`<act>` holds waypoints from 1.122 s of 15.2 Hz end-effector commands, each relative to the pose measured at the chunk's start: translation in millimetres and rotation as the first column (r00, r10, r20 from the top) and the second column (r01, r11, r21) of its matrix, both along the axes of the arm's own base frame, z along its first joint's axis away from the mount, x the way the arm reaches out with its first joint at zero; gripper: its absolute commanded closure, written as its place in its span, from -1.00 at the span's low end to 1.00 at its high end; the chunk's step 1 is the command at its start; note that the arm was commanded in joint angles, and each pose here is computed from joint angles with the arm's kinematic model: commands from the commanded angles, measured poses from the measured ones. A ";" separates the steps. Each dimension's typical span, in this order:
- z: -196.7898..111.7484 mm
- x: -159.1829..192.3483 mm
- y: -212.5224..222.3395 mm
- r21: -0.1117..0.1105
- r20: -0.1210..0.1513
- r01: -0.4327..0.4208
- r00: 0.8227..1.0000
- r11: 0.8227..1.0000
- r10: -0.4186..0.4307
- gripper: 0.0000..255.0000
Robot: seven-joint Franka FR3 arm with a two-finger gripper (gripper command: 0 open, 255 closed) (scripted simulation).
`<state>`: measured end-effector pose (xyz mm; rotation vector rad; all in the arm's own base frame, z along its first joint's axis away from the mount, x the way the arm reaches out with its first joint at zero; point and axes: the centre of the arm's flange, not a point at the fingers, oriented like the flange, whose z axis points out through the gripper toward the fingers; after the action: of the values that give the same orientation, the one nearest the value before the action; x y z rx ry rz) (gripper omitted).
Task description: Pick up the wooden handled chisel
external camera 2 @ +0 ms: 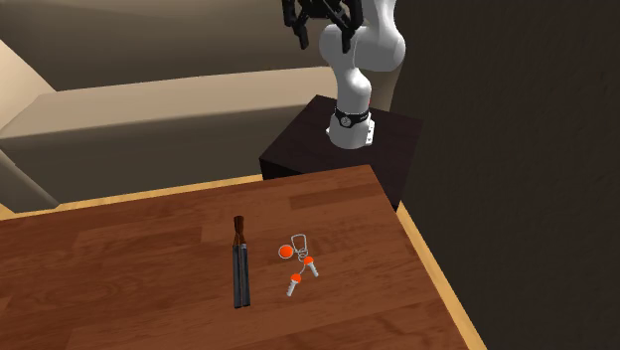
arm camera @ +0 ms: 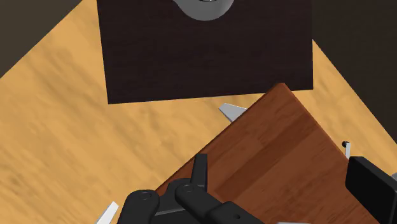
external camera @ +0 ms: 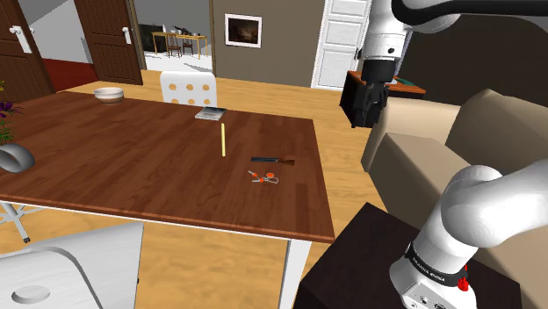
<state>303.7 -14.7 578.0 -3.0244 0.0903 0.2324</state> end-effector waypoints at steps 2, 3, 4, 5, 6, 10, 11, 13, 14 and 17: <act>-8.0 9.5 -3.6 -0.001 0.002 -0.021 1.000 1.000 0.021 -1.00; -16.0 19.2 -7.1 -0.001 0.005 -0.043 0.999 0.999 0.043 -1.00; -24.0 28.9 -10.3 -0.002 0.007 -0.064 0.998 0.998 0.064 -1.00; -32.0 38.7 -13.3 -0.002 0.009 -0.085 0.996 0.996 0.085 -1.00; -39.9 48.6 -16.1 -0.003 0.012 -0.106 0.994 0.994 0.106 -1.00; -71.4 88.8 -25.4 -0.007 0.021 -0.190 0.982 0.982 0.190 -1.00; -79.2 99.0 -27.1 -0.008 0.023 -0.211 0.977 0.977 0.211 -1.00; -94.8 119.6 -30.0 -0.010 0.028 -0.252 0.967 0.968 0.252 -1.00; -102.5 130.0 -31.2 -0.011 0.030 -0.273 0.962 0.962 0.273 -1.00; -125.6 161.3 -33.2 -0.015 0.036 -0.333 0.942 0.943 0.334 -1.00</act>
<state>454.9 -44.7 459.8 -3.0342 -0.3942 0.2035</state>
